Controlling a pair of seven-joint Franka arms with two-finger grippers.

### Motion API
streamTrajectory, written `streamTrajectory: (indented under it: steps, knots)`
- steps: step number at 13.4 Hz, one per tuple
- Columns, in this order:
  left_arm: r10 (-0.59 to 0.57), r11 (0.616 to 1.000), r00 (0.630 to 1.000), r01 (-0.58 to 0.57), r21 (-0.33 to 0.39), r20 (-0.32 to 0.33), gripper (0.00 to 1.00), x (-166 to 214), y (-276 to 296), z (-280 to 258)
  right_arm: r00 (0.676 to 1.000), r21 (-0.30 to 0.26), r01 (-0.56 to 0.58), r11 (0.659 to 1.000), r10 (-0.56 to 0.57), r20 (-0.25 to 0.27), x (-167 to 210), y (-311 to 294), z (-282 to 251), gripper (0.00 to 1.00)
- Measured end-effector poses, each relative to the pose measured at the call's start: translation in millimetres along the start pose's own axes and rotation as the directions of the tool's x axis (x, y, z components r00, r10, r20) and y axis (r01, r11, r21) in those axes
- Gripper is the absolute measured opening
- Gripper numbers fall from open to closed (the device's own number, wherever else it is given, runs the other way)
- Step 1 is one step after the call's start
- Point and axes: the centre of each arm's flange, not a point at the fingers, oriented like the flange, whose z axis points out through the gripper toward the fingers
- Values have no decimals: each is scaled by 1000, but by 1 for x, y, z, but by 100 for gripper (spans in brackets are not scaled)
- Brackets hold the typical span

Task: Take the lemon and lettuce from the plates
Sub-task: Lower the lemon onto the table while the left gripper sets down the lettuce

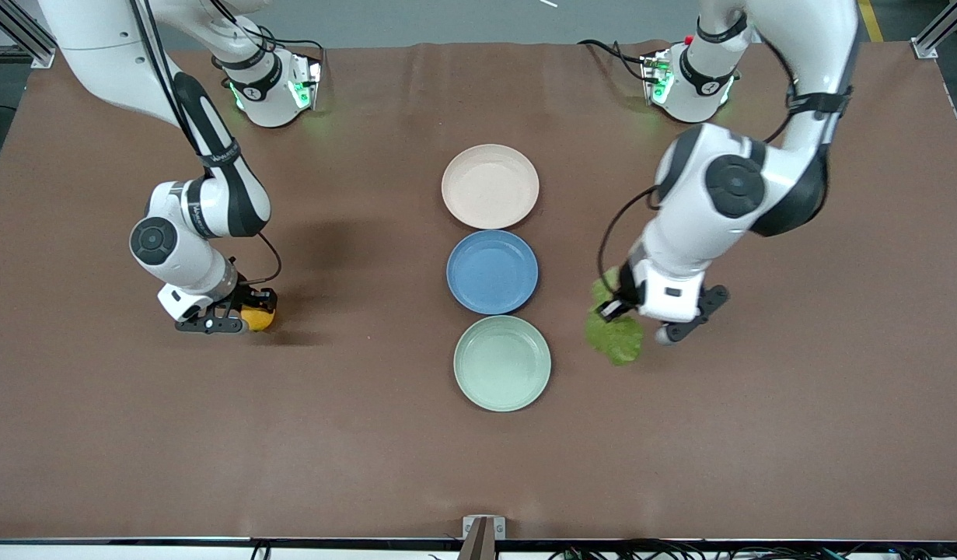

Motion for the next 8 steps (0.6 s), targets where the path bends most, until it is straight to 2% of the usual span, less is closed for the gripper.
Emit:
streamTrajectory:
  steps: [2, 4, 8]
  knots:
    - [105, 994, 993, -107, 32, 48, 3, 10, -58, 15, 1000, 1, 1, 1000, -1, 1, 0, -1, 0, 63]
    - [179, 982, 982, -182, 43, 62, 3, 13, -104, 32, 1000, 1, 1, 1000, -1, 4, 0, -1, 1, 63]
    - [282, 959, 956, -284, 4, 81, 3, 0, -181, 86, 1000, 0, 3, 1000, -3, 18, 0, -2, 1, 63]
